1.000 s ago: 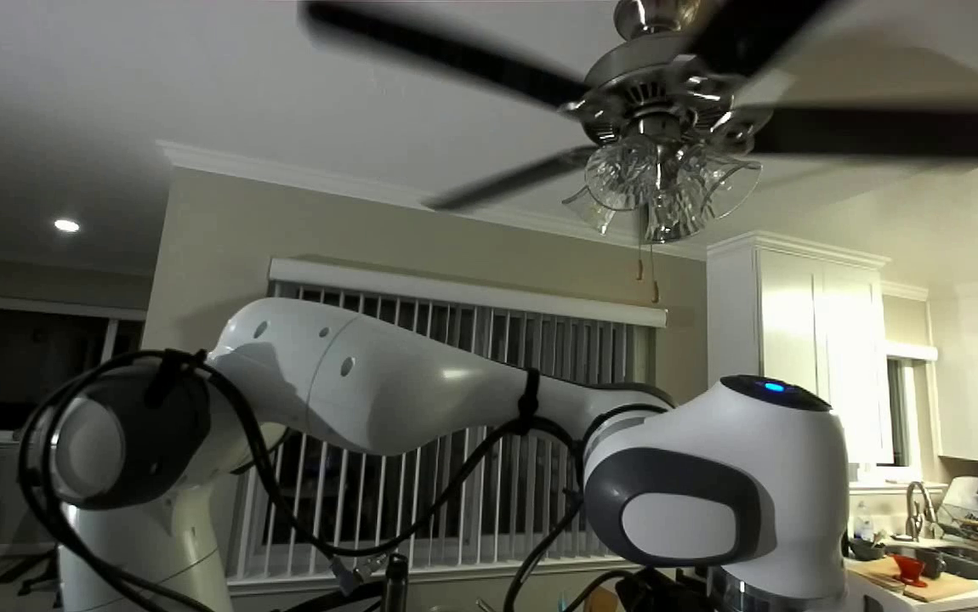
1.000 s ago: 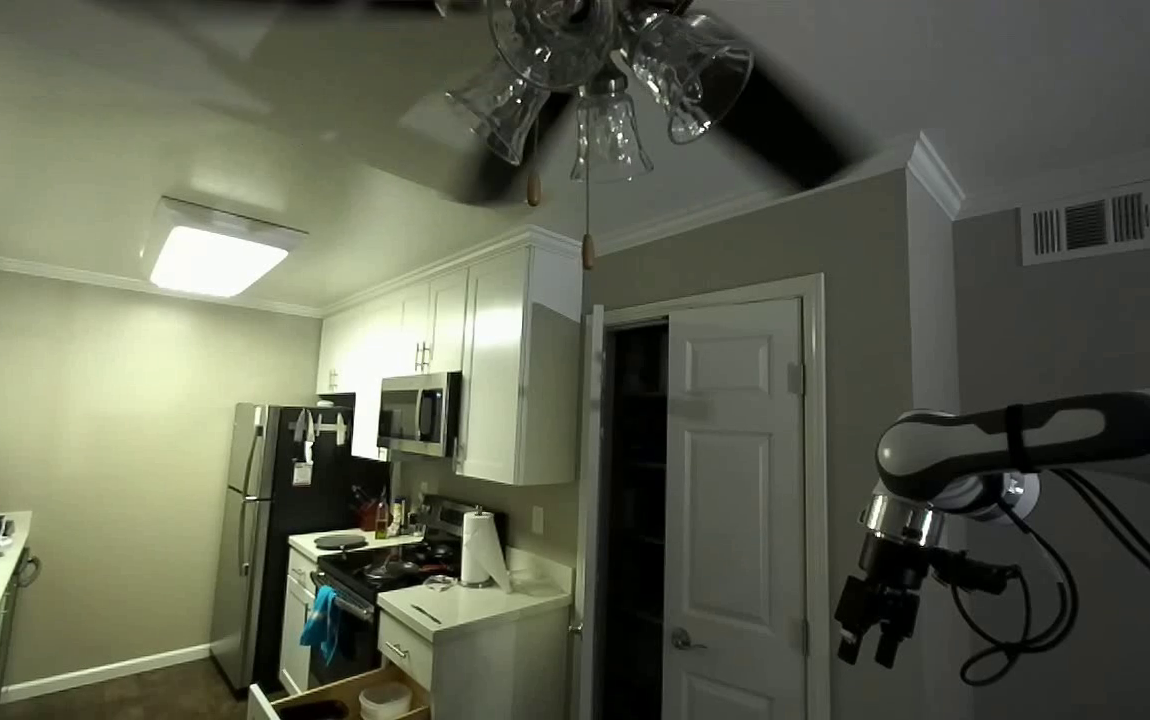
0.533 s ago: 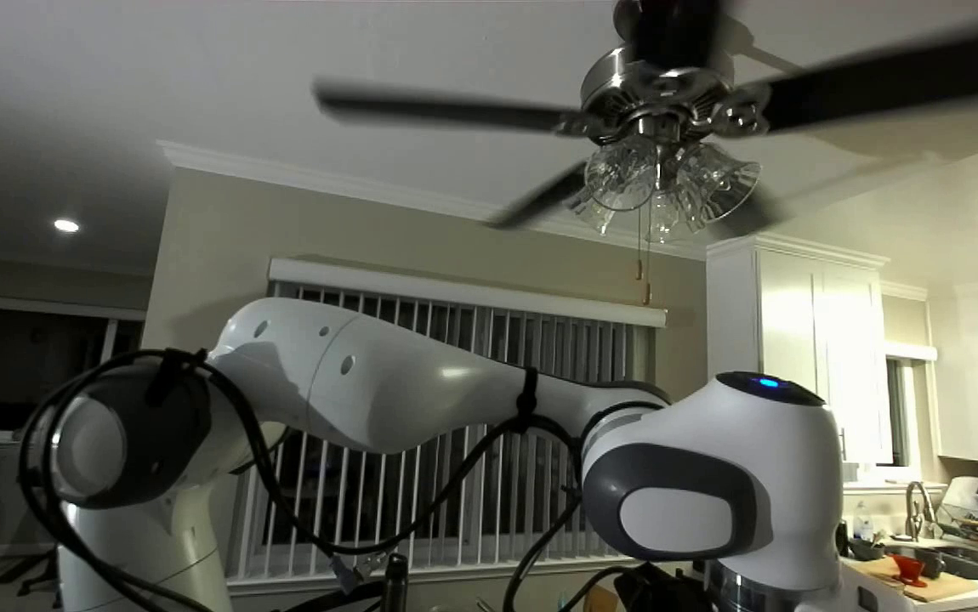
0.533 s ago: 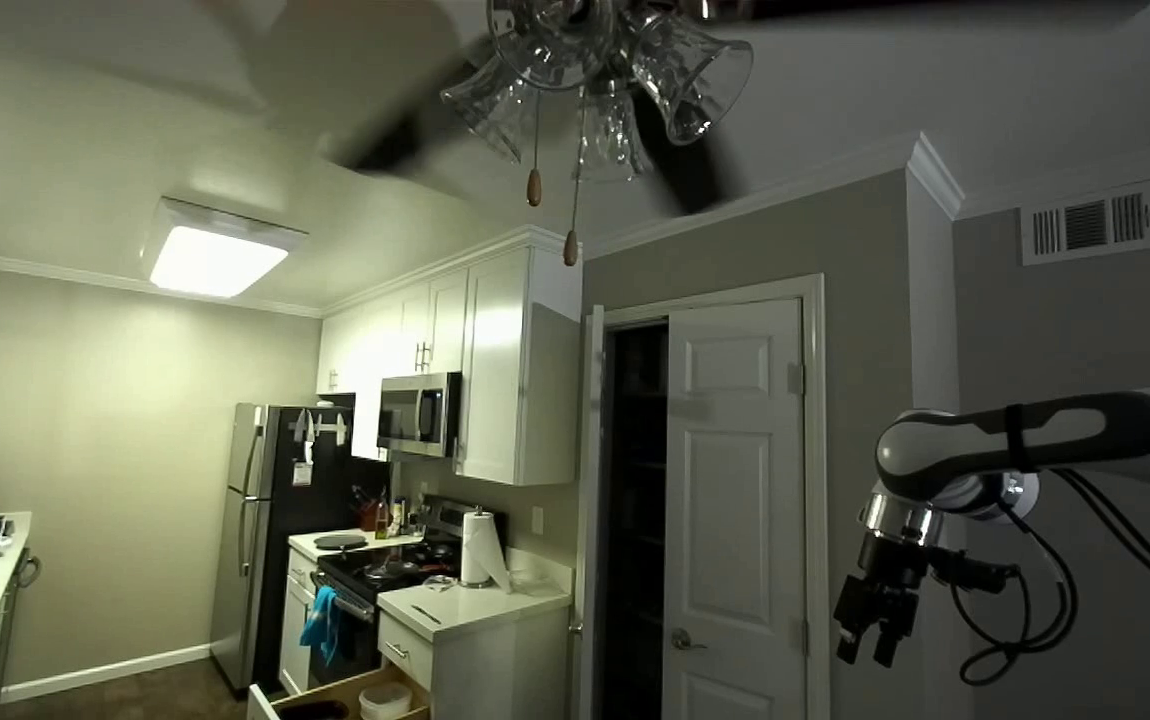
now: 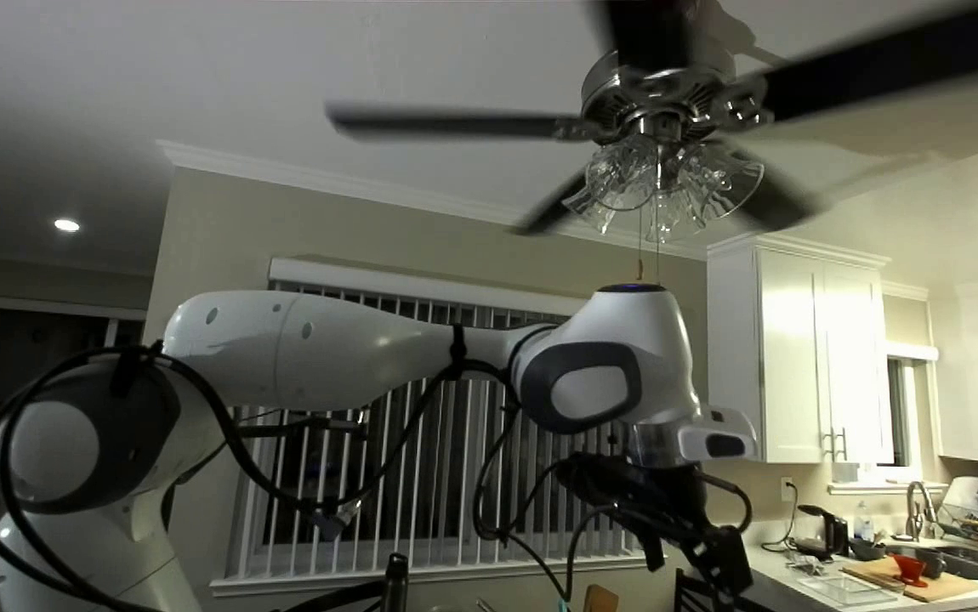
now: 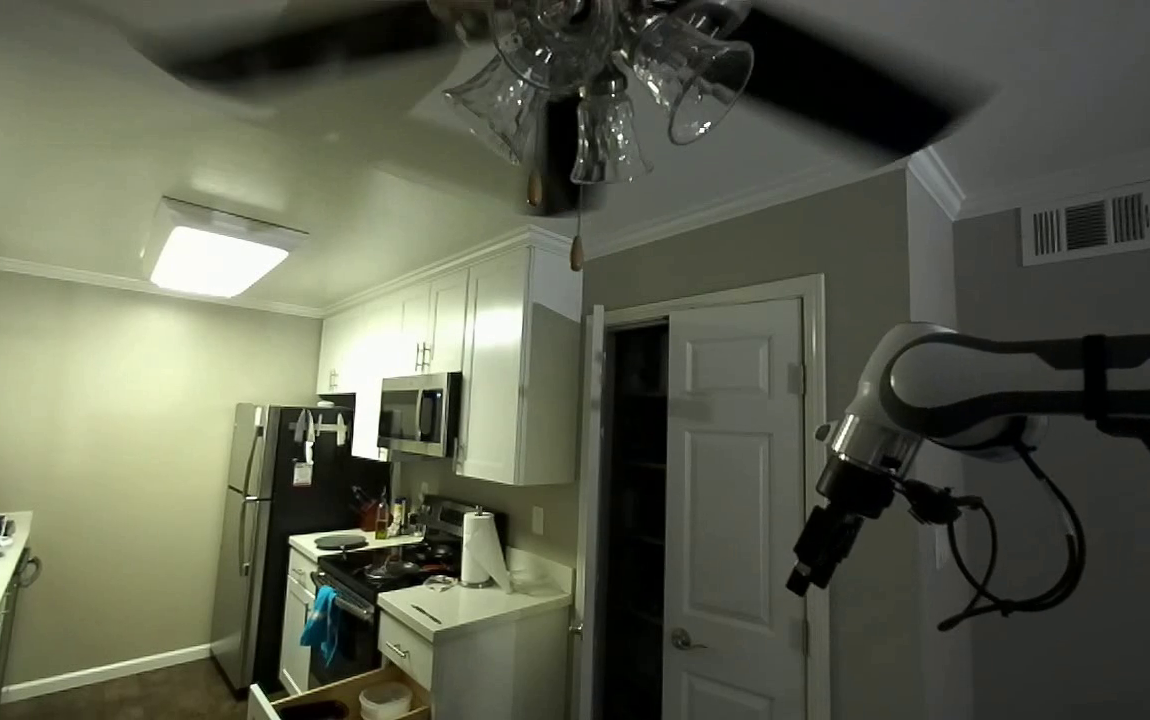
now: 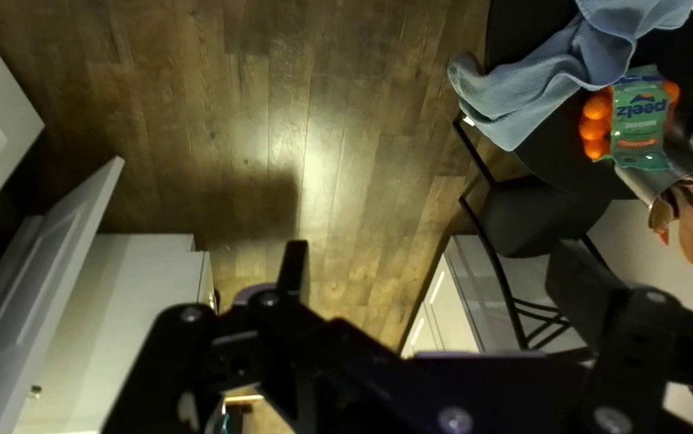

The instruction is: Turn on the chandelier.

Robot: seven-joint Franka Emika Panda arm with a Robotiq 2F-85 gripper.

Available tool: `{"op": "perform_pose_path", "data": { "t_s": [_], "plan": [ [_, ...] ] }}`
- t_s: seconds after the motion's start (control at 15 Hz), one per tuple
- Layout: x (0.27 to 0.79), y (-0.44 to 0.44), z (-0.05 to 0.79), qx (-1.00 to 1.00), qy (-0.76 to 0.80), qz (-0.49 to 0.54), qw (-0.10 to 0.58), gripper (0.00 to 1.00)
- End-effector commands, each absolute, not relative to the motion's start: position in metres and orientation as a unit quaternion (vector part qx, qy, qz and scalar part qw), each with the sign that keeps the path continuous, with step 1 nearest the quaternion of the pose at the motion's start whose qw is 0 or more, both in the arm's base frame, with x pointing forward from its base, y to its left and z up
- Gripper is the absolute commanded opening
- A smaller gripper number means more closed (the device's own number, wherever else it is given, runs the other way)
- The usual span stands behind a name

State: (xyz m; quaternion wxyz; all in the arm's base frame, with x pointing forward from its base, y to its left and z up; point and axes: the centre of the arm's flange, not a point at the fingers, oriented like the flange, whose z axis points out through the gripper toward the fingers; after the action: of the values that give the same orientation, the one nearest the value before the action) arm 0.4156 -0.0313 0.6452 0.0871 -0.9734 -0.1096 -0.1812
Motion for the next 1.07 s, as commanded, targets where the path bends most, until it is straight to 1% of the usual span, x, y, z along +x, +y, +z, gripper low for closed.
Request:
{"op": "perform_pose_path", "data": {
  "t_s": [0.0,0.2,0.6,0.87,1.0],
  "plan": [
    [0.403,-0.008,0.668,-0.949,-0.184,-0.239,0.095,1.0],
    [0.391,0.01,0.683,-0.925,-0.246,-0.275,0.093,1.0],
    [0.39,0.048,0.718,-0.86,-0.331,-0.377,0.091,1.0],
    [0.393,0.084,0.743,-0.81,-0.364,-0.447,0.11,1.0],
    [0.392,0.101,0.749,-0.8,-0.371,-0.453,0.132,1.0]
  ]
}}
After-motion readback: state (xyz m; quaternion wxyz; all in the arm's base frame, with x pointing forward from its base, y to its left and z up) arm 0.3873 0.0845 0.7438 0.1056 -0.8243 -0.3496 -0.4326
